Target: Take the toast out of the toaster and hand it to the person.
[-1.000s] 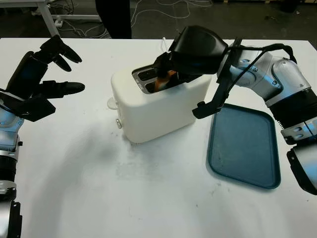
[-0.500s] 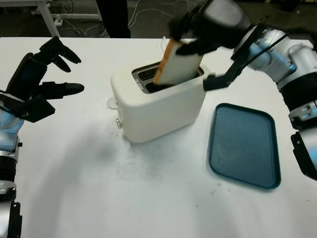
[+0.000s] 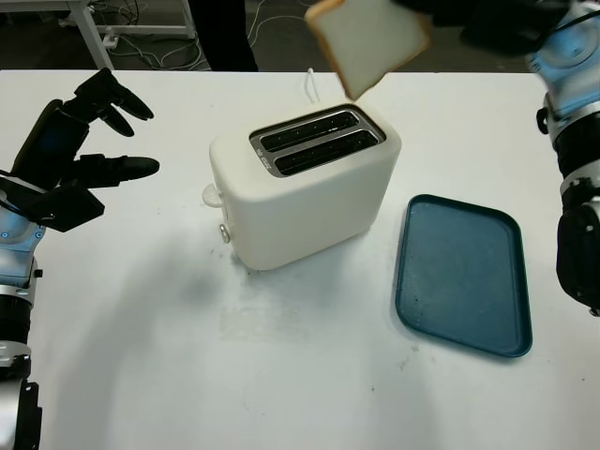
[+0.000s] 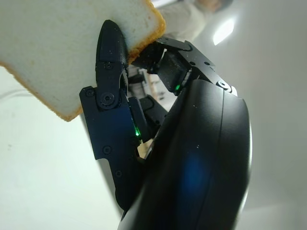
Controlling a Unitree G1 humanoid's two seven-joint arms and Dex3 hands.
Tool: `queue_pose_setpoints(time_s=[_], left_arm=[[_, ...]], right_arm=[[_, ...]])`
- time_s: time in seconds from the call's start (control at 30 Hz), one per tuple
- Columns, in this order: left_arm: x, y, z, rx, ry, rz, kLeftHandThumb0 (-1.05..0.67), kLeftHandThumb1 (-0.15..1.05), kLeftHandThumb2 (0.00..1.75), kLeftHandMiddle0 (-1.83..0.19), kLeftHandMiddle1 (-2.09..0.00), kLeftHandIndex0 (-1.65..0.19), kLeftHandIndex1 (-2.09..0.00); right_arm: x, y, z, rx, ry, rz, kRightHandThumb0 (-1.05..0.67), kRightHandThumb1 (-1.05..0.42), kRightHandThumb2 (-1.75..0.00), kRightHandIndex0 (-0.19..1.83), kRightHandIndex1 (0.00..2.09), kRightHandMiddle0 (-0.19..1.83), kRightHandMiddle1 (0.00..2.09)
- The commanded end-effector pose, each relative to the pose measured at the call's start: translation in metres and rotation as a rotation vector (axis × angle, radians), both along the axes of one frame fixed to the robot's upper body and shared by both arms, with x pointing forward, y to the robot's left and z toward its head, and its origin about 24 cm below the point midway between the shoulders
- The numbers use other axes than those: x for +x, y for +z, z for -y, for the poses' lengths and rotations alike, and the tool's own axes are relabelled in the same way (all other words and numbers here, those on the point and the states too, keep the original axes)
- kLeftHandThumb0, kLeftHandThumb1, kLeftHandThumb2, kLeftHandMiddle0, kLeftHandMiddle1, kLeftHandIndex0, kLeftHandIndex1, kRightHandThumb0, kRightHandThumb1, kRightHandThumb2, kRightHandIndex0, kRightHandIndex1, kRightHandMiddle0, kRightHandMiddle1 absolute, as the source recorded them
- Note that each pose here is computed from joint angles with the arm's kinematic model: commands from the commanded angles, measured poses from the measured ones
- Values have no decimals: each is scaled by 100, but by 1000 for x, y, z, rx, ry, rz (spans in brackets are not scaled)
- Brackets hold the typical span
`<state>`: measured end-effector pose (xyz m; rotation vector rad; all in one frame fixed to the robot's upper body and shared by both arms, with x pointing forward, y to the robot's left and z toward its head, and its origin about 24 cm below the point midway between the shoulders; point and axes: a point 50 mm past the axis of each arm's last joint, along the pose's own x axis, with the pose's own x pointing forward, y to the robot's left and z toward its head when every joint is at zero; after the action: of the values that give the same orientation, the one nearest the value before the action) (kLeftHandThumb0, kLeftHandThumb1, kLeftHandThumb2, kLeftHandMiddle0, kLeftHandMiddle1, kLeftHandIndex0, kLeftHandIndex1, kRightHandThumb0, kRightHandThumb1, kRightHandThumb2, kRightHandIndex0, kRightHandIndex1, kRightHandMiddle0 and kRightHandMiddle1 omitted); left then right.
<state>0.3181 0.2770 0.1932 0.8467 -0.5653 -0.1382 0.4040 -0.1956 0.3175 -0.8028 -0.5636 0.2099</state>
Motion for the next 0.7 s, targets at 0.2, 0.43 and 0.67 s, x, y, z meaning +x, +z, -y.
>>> queue_pose_setpoints(time_s=[0.2,0.43,0.67], left_arm=[[1,4,2,-9,-13,23,-95,92,19,-26,-159,-16,-147],[1,5,4,-13,-10,11,-94,92,16,-27,-160,-17,-148],[1,4,2,-8,-8,19,-95,92,18,-27,-159,-16,-147]], right_arm=[[9,-8,20,208,-173,-90,-47,-92,-35,102,175,84,175],[15,-42,27,146,-403,-84,-40,-92,-34,79,175,61,166],[19,-72,23,142,-454,-152,-35,-92,-33,80,175,57,174]])
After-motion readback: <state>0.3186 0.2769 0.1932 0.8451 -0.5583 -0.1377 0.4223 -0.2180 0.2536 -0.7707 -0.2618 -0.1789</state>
